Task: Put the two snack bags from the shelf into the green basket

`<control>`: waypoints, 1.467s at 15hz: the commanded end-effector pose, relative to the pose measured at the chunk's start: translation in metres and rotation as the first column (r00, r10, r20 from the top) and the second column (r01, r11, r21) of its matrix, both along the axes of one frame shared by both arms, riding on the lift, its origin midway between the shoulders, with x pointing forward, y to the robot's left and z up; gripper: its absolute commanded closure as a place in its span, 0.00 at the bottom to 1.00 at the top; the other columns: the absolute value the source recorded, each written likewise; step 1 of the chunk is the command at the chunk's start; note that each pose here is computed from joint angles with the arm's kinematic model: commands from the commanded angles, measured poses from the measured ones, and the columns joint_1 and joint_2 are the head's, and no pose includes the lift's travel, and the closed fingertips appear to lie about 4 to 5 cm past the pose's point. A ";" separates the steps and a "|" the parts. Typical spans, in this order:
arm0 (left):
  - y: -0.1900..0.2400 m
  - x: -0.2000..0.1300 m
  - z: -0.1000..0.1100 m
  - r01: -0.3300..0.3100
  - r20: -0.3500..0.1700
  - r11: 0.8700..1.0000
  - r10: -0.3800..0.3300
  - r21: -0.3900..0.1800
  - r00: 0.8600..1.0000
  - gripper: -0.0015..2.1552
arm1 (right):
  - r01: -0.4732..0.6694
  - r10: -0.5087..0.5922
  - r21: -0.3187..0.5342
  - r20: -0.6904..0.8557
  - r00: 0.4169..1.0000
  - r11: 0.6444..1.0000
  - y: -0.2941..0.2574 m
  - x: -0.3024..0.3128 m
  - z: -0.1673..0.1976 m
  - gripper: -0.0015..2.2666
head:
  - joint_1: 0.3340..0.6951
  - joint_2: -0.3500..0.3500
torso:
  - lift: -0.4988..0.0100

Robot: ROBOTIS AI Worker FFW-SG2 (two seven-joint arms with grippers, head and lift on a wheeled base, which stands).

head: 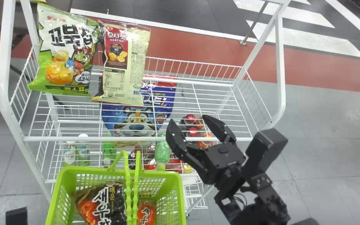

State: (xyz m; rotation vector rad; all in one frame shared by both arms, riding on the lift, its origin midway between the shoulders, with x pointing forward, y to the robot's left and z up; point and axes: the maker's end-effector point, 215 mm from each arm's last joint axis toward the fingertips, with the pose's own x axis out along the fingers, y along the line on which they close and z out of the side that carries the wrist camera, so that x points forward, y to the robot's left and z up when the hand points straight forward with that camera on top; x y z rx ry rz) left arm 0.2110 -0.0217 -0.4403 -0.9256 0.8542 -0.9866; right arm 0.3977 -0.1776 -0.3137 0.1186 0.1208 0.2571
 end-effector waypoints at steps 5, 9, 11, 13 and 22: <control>0.004 -0.001 -0.003 -0.016 0.009 1.000 0.016 0.001 1.000 0.85 | 0.095 -0.096 0.019 0.053 0.994 0.995 -0.020 -0.026 -0.014 0.04 | 1.00 0.00 | 0.96; 0.010 -0.006 -0.003 -0.025 0.003 1.000 0.025 -0.003 1.000 0.85 | 0.082 -0.083 0.025 0.043 0.996 0.996 -0.011 -0.027 -0.014 0.04 | 1.00 0.00 | 0.96; 0.012 -0.007 -0.003 -0.028 0.000 1.000 0.028 -0.003 1.000 0.85 | 0.082 -0.082 0.021 0.041 0.996 0.996 -0.010 -0.027 -0.014 0.04 | 1.00 0.00 | 0.96; 0.012 -0.008 -0.003 -0.027 -0.001 1.000 0.027 -0.005 1.000 0.85 | 0.079 -0.080 0.021 0.030 0.996 0.997 -0.008 -0.028 -0.017 0.04 | 1.00 0.00 | 0.96; 0.015 -0.011 -0.002 -0.031 -0.006 1.000 0.031 -0.004 1.000 0.85 | 0.071 -0.071 0.011 0.027 0.997 0.997 0.001 -0.029 -0.018 0.04 | 1.00 0.00 | 0.96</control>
